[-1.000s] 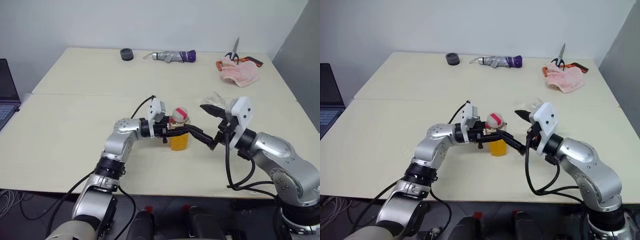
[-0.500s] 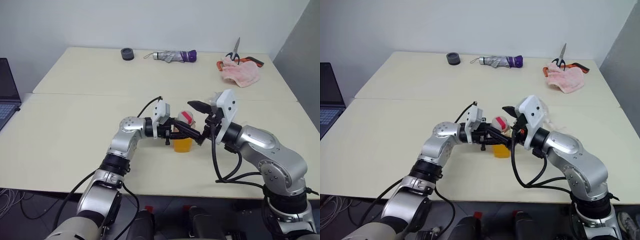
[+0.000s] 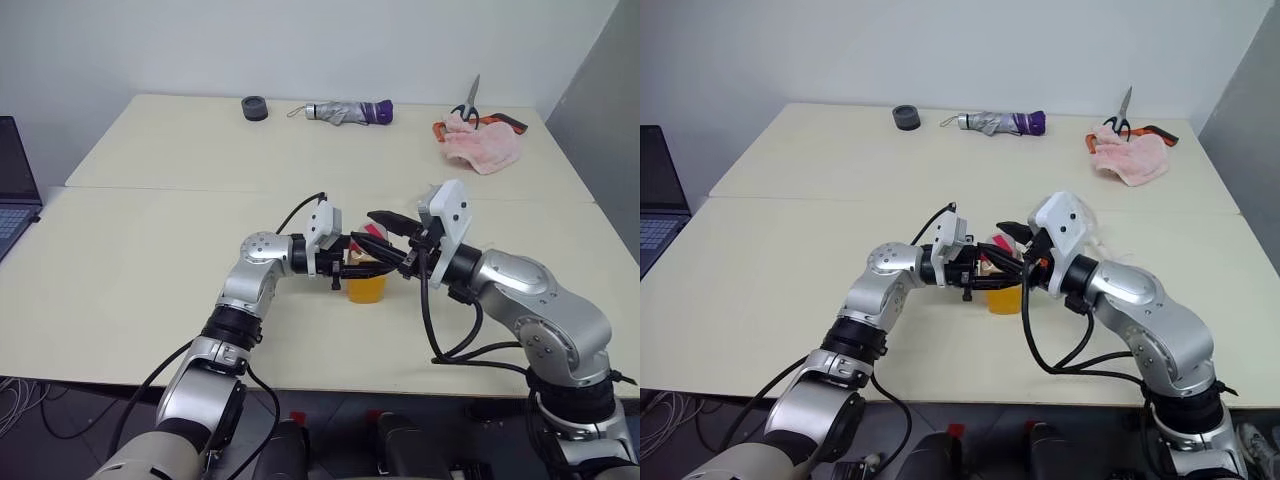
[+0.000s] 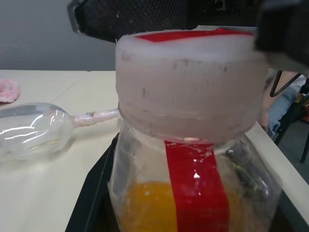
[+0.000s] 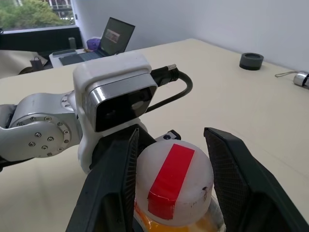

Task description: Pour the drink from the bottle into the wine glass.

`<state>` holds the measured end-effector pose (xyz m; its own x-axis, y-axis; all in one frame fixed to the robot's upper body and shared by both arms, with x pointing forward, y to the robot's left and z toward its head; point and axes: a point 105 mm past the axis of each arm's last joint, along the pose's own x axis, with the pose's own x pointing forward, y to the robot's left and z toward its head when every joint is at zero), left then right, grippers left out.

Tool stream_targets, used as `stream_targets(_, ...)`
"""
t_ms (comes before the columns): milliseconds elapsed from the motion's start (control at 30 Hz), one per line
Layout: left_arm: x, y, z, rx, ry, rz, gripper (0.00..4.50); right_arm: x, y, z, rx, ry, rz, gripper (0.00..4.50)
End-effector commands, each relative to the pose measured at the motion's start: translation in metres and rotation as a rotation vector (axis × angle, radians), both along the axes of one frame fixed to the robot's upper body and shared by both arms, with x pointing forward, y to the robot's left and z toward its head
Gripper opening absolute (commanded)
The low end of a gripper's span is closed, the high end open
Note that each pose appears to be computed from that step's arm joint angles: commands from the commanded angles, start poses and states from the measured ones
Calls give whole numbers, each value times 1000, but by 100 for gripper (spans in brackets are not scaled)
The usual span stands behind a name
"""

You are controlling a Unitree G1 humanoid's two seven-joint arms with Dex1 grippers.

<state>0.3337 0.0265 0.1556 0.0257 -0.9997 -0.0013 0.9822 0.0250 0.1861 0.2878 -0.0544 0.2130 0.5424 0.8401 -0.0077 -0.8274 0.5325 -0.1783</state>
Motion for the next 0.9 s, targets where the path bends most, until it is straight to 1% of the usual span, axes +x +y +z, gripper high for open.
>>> stream_targets(33, 1, -6, 24, -36, -72, -7, 182, -12, 13, -6, -81, -21, 156, 182)
stream_targets(167, 2, -4, 26, -39, -81, 5, 181, -8, 8, -6, -132, -34, 194, 182)
stream_targets(333, 0, -2, 26, -38, -86, 6, 181, -4, 4, -11, -149, -39, 218, 182)
stream_targets(433, -3, -2, 26, -30, -94, -6, 181, 1, -2, -10, -186, -49, 274, 182)
stream_targets(567, -6, -2, 26, -16, -107, -25, 181, 2, -11, -6, -267, -56, 403, 182)
stream_targets(633, -6, -3, 26, -13, -109, -27, 181, 4, -14, -3, -290, -61, 438, 182)
stream_targets(700, -6, -3, 26, -15, -111, -23, 181, 2, -15, 1, -287, -46, 477, 182)
stream_targets(767, -5, -3, 26, -19, -111, -13, 181, 1, -15, 5, -261, -33, 477, 182)
stream_targets(833, -4, -3, 26, -27, -108, 2, 181, 5, -18, 12, -215, -58, 405, 257)
stream_targets(900, -3, -3, 25, -31, -103, 14, 181, 2, -23, 17, -182, -77, 356, 318)
